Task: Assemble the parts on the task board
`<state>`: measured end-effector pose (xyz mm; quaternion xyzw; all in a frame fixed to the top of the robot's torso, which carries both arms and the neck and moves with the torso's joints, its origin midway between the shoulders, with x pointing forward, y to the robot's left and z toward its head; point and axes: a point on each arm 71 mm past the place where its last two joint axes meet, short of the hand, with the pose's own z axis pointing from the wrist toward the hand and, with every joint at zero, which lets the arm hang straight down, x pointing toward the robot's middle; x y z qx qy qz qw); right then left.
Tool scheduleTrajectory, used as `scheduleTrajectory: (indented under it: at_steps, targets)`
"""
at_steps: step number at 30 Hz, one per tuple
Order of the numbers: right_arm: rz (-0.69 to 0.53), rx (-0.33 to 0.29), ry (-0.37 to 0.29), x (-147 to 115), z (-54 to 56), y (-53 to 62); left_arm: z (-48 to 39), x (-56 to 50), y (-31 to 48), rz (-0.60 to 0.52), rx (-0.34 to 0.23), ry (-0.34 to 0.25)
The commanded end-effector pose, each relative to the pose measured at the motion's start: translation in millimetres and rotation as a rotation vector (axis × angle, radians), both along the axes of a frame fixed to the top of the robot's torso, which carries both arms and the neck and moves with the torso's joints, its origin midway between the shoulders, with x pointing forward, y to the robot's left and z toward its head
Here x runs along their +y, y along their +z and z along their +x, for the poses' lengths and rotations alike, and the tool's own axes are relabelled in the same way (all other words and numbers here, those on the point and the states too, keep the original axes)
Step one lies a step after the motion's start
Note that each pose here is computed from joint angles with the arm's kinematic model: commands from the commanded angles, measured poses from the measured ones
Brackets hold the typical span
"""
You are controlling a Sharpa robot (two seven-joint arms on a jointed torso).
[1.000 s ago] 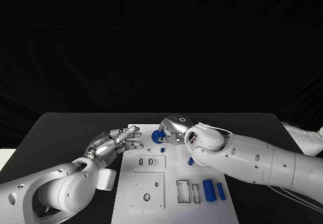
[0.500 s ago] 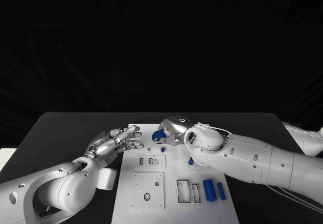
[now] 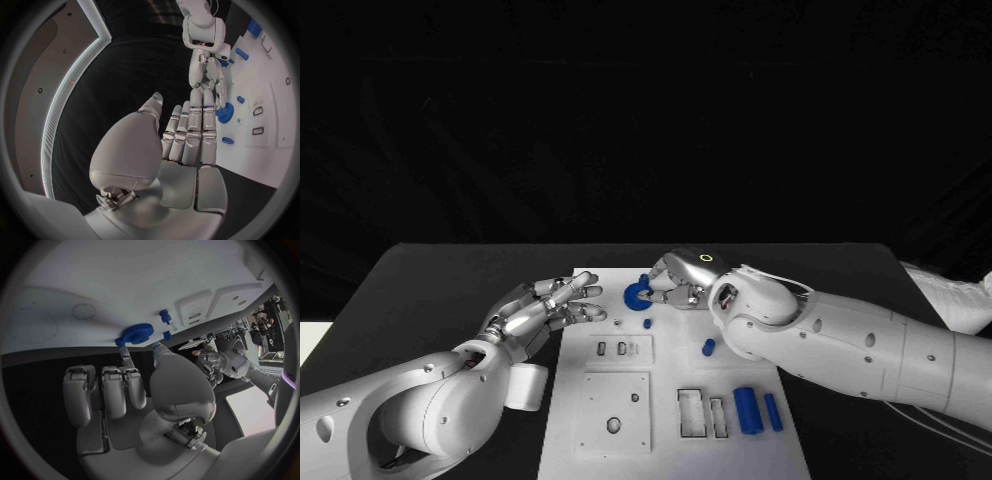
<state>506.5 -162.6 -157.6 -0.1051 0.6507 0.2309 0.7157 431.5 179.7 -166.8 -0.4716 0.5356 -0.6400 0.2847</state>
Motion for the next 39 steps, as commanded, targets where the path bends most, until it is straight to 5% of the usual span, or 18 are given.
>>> scheduleTrajectory:
  at_steps: [1,8,17,39]
  targets:
    - [0.172,-0.058,0.028,-16.1,-6.2,12.3,-0.8,-1.3,1.4,-0.013,-0.005,-0.018]
    - [0.314,0.059,0.021,-79.0,-13.2,15.9,-0.5,0.2,1.3,-0.011,-0.005,-0.014]
    - [0.336,0.145,-0.019,-137.3,-18.7,10.8,0.7,-0.2,0.3,-0.011,-0.005,-0.014]
    - [0.275,0.240,-0.082,-169.8,-12.2,-17.7,3.0,-2.1,-1.9,-0.012,-0.002,-0.016]
